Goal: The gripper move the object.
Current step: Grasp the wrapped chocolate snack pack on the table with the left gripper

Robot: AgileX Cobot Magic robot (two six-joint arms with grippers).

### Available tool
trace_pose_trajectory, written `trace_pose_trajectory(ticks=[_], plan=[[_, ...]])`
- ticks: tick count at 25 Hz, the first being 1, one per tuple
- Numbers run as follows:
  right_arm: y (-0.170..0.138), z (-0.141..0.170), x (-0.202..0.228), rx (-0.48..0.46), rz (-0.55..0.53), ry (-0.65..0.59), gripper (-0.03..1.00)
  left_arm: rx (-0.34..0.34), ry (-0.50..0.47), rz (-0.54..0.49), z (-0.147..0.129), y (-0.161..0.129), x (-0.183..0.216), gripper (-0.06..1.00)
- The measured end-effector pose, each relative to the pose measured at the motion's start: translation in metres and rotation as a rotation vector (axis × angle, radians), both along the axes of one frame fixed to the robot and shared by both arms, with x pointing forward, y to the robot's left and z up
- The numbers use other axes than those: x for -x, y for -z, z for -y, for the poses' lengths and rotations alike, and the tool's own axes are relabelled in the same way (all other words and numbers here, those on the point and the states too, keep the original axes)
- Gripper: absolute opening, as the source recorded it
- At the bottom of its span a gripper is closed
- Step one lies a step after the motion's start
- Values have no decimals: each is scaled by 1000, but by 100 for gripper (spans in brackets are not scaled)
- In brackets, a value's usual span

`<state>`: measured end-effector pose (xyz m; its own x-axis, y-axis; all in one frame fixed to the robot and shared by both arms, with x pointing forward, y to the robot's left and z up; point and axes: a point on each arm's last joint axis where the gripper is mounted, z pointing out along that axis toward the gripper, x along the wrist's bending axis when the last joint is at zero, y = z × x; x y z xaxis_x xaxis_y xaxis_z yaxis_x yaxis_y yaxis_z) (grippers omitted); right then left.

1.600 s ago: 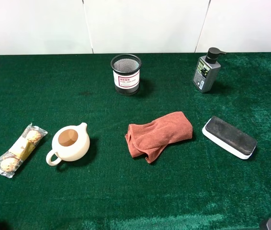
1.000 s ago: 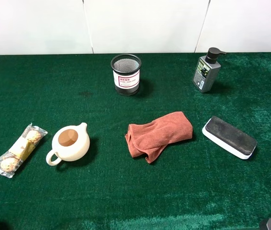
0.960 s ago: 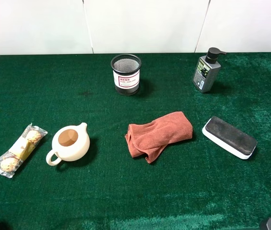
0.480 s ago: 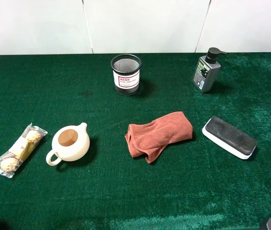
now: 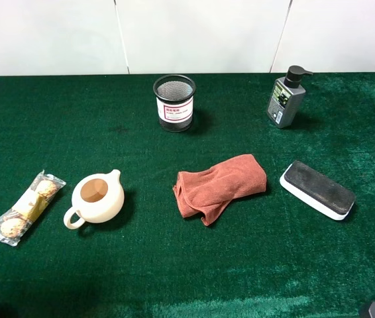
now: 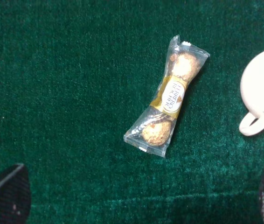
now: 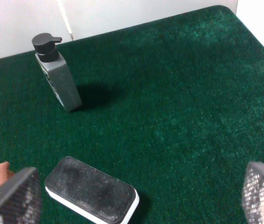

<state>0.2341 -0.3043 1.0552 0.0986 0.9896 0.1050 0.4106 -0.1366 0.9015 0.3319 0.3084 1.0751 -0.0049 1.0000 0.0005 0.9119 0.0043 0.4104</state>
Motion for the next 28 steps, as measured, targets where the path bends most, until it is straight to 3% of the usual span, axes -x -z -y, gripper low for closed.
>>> trace_pose_trajectory(ticks=[17, 28], plan=[[0, 0, 0, 0, 0, 0, 65, -23, 156, -271, 15, 60, -88, 99], [0, 0, 0, 0, 0, 0, 65, -60, 249, -383, 35, 103, -113, 99]])
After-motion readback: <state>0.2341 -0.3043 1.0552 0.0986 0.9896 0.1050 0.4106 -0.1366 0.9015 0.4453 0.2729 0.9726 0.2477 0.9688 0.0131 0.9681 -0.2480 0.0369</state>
